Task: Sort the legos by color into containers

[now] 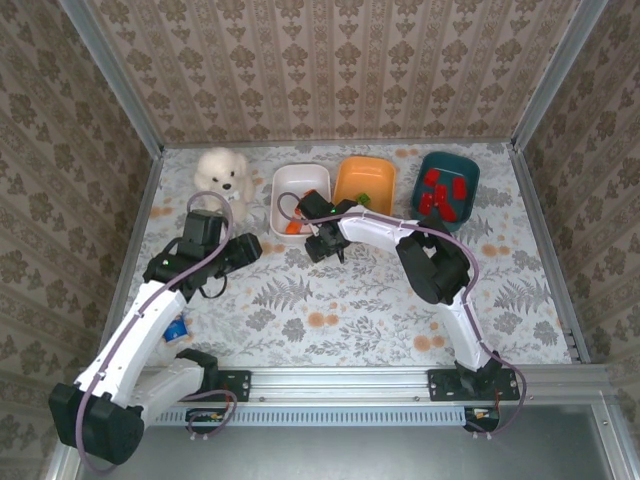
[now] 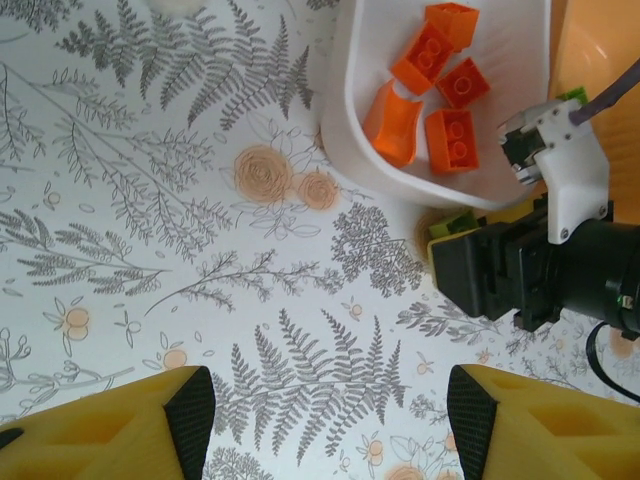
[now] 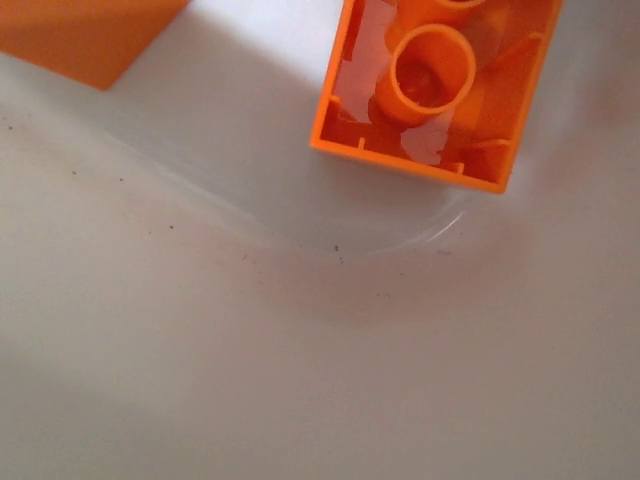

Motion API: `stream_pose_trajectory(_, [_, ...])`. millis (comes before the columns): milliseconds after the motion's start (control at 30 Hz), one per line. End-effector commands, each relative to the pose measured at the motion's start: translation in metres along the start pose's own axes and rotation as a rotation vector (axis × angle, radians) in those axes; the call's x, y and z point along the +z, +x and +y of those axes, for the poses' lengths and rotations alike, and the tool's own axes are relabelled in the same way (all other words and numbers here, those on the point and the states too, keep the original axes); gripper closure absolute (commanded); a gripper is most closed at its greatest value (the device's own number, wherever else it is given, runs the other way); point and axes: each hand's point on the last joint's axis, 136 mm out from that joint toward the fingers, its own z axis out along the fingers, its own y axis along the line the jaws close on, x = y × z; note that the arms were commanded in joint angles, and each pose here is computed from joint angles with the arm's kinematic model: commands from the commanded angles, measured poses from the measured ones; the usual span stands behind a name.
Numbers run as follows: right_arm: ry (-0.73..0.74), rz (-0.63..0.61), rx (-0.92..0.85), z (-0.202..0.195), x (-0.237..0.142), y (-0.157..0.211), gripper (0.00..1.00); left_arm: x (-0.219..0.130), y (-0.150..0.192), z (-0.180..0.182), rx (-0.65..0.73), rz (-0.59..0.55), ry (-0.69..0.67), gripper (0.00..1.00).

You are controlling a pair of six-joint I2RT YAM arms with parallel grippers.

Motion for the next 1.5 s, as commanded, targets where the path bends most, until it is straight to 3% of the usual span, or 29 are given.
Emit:
stream_pose_trajectory(0, [-0.006, 0.008, -0.005, 0.005, 0.01, -0.002, 0.53, 0.003, 0.009, 0.008, -0.021, 0.024, -0.032, 0.34])
stream_pose_trajectory(233, [-0.027, -0.015, 0.013, 0.006, -0.013, 0.001, 0.68, 0.017, 0.018, -0.003, 0.03, 0.081, -0.007, 0.34])
stream_pose_trajectory(500, [-0.036, -0.086, 0.107, -0.014, -0.091, 0.033, 0.69, 0.03, 0.054, -0.032, 0.145, 0.16, 0.053, 0.33])
stream_pose_trajectory(700, [-0.05, -0.189, 0.299, -0.064, -0.137, 0.005, 0.69, 0.038, 0.062, -0.044, 0.15, 0.164, 0.079, 0.33])
stream_pose_trajectory(1033, [-0.056, -0.195, 0.557, -0.154, -0.077, -0.098, 0.69, 0.036, 0.045, -0.064, 0.203, 0.146, 0.101, 0.33])
stream_pose_trajectory(1300, [-0.049, -0.091, 0.635, -0.19, -0.007, -0.098, 0.64, 0.022, 0.046, -0.056, 0.198, 0.127, 0.088, 0.33])
stream_pose_trajectory(1467, [-0.067, -0.092, 0.639, -0.196, -0.004, -0.098, 0.54, 0.015, 0.046, -0.051, 0.19, 0.115, 0.079, 0.33])
